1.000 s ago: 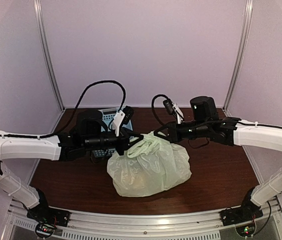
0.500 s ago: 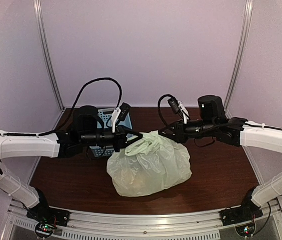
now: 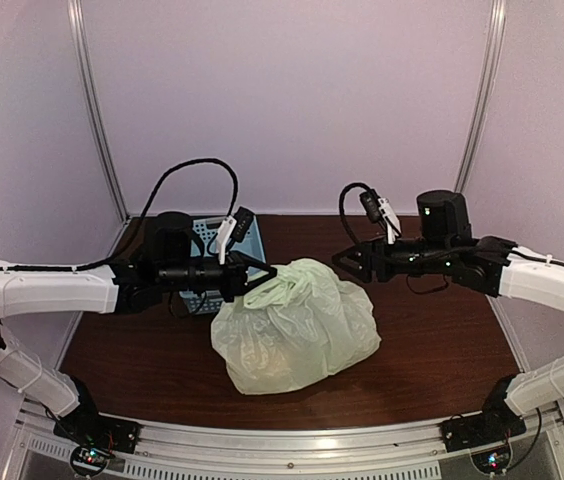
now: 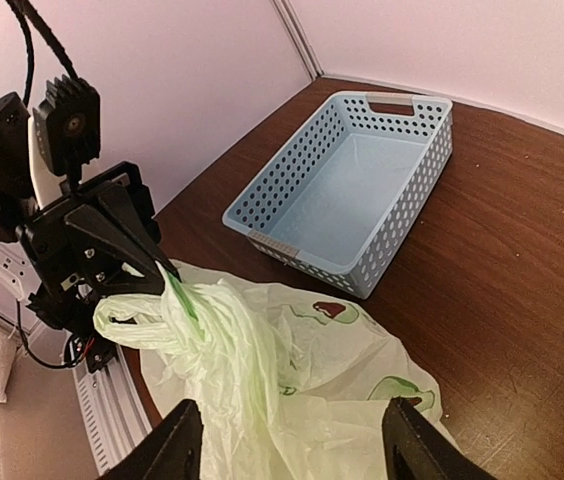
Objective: Untie the knot of the plastic bag and take out the fruit
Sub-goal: Untie the bag handles from the takeout bag.
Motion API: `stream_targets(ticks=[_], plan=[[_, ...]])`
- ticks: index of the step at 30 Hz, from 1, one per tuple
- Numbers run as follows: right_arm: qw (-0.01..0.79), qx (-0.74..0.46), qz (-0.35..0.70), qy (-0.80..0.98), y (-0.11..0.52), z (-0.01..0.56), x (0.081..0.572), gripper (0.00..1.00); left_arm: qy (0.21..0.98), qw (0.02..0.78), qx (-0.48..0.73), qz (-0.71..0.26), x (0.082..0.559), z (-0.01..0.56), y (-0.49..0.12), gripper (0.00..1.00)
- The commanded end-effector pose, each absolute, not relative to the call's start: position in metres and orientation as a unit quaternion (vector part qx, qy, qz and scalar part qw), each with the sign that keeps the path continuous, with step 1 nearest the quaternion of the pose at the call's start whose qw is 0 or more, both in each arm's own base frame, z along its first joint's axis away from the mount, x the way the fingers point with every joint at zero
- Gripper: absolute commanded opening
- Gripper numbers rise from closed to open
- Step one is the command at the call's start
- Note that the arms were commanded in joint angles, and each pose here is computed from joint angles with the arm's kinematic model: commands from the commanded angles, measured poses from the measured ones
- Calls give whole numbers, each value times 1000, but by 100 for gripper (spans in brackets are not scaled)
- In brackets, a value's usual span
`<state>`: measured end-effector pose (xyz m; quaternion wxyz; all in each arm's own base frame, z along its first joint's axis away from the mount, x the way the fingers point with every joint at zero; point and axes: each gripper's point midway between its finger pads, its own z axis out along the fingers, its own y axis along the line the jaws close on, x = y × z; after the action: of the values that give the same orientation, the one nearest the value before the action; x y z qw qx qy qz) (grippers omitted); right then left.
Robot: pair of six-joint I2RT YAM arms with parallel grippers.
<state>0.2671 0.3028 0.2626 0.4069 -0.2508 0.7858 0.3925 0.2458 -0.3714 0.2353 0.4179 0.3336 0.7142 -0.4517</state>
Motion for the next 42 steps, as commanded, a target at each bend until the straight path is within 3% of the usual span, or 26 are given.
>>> stream_targets(ticks=[1, 10, 14, 19, 21, 27, 42], plan=[[387, -267, 386, 794, 312, 247, 249, 63, 706, 423, 335, -458, 243, 241, -370, 0], [370, -282, 362, 808, 324, 226, 240, 53, 711, 420, 333, -455, 244, 237, -370, 0], [378, -269, 342, 817, 324, 221, 246, 38, 712, 421, 331, -455, 244, 237, -370, 0], [399, -244, 321, 823, 315, 222, 255, 7, 715, 426, 324, -449, 246, 238, -367, 0], [402, -239, 315, 826, 312, 221, 257, 0, 720, 430, 317, -443, 249, 238, -364, 0], [412, -216, 274, 842, 298, 213, 267, 0, 728, 438, 304, -432, 252, 237, -358, 0], [416, -210, 274, 841, 296, 213, 269, 0, 749, 452, 274, -400, 258, 232, -334, 11]])
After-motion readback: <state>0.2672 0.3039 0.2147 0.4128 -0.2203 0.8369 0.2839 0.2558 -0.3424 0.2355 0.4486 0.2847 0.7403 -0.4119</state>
